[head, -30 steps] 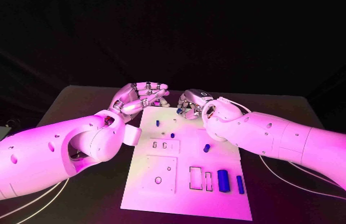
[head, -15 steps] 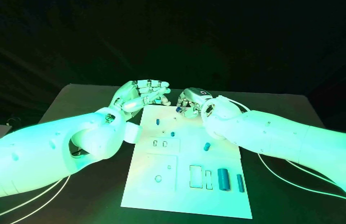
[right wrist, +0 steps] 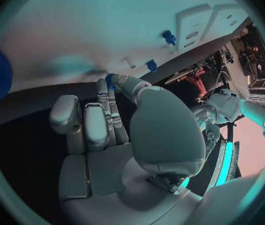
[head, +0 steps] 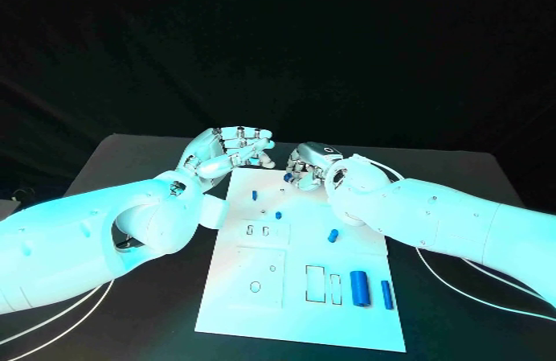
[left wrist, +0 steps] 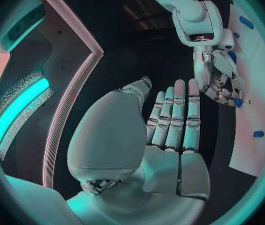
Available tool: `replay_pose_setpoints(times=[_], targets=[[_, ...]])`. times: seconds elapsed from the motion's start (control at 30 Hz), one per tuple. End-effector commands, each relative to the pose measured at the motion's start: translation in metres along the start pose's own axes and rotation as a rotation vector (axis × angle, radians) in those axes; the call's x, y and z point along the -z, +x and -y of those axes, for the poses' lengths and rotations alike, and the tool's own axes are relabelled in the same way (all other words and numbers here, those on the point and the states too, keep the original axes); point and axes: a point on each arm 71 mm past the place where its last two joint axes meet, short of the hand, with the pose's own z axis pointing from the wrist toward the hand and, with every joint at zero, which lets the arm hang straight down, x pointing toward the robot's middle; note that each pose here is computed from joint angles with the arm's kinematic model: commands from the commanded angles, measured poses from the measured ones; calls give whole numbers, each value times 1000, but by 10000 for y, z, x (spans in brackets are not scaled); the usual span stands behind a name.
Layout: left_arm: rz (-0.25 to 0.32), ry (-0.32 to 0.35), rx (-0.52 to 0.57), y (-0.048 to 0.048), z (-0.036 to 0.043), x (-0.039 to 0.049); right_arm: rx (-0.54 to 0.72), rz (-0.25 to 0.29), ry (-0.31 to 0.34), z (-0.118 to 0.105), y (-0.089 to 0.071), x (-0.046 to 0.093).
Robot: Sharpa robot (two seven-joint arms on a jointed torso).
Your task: Assemble the parts on the task board
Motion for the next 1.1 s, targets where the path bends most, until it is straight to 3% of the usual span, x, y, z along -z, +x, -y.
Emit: replay_pose_setpoints(times=[0.03, 0.43, 0.6, 0.83, 1.0, 1.1], targets=[[-16, 6, 9, 15, 15, -6, -1, -15, 1, 9, 23, 10], [-11, 7, 7, 0, 17, -4, -25, 19, 2, 40, -6, 13], [-8, 6, 5, -13, 18, -2, -32, 41, 3, 116, -49, 92], [0, 5, 2, -54, 20, 11, -77, 104, 15, 325, -255, 342], [7, 4, -1, -86, 20, 17, -132, 113, 85, 556, -465, 540], [9, 3, -1, -97, 20, 19, -178, 90, 146, 721, -563, 660]])
